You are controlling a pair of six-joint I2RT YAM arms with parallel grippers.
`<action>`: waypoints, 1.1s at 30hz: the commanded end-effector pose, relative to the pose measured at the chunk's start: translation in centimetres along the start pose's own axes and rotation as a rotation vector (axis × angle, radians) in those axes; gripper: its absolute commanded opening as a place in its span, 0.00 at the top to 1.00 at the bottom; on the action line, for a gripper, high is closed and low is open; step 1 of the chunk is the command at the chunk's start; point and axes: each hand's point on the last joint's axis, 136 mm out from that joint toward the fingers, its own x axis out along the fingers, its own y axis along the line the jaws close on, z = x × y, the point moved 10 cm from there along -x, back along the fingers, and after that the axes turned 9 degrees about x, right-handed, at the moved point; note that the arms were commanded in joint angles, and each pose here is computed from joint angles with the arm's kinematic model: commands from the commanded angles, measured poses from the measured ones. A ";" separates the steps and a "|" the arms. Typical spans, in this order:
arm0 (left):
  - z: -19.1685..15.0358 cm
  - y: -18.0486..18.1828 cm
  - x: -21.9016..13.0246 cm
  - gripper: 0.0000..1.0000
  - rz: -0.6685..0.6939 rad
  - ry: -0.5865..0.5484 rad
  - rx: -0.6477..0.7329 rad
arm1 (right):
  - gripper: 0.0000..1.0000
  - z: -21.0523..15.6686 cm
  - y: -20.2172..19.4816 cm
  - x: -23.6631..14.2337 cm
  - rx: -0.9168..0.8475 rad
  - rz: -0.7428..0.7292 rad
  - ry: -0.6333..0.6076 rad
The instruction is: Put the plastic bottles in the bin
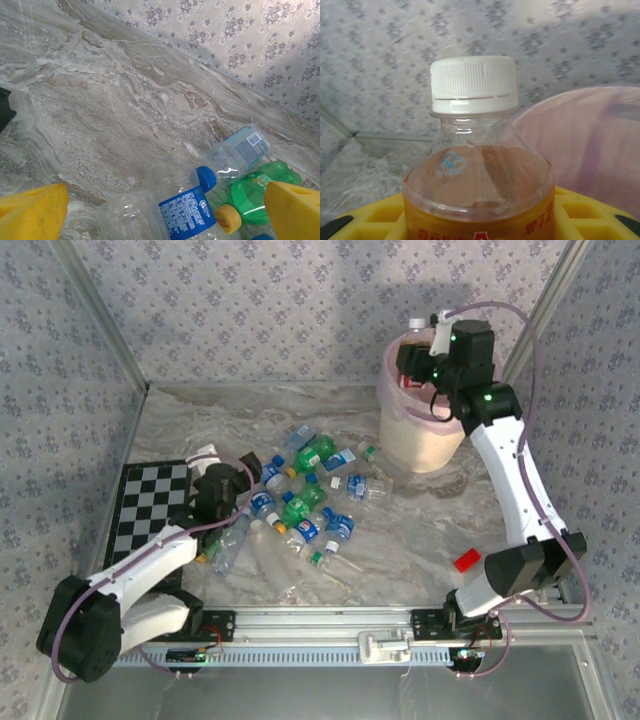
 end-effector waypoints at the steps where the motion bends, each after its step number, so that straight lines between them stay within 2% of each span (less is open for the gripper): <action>1: 0.2 0.7 -0.5 0.00 0.030 -0.020 0.007 | 0.54 0.6 -2.6 1.4 -0.005 -0.112 0.042; 6: 0.1 1.1 -0.8 0.00 0.036 -0.022 0.008 | 0.54 -0.1 -6.1 4.5 0.020 -0.222 0.159; 18: 0.7 1.3 -1.3 0.00 0.040 -0.027 0.022 | 0.50 -3.7 -9.6 11.9 0.087 -0.289 0.456; 26: 0.6 2.2 -1.9 0.00 0.063 -0.028 0.019 | 0.43 -4.1 -10.0 12.8 0.118 -0.300 0.457; 33: 0.6 2.4 -2.1 0.00 0.067 -0.032 0.011 | 0.24 -2.7 -9.6 12.0 0.131 -0.313 0.404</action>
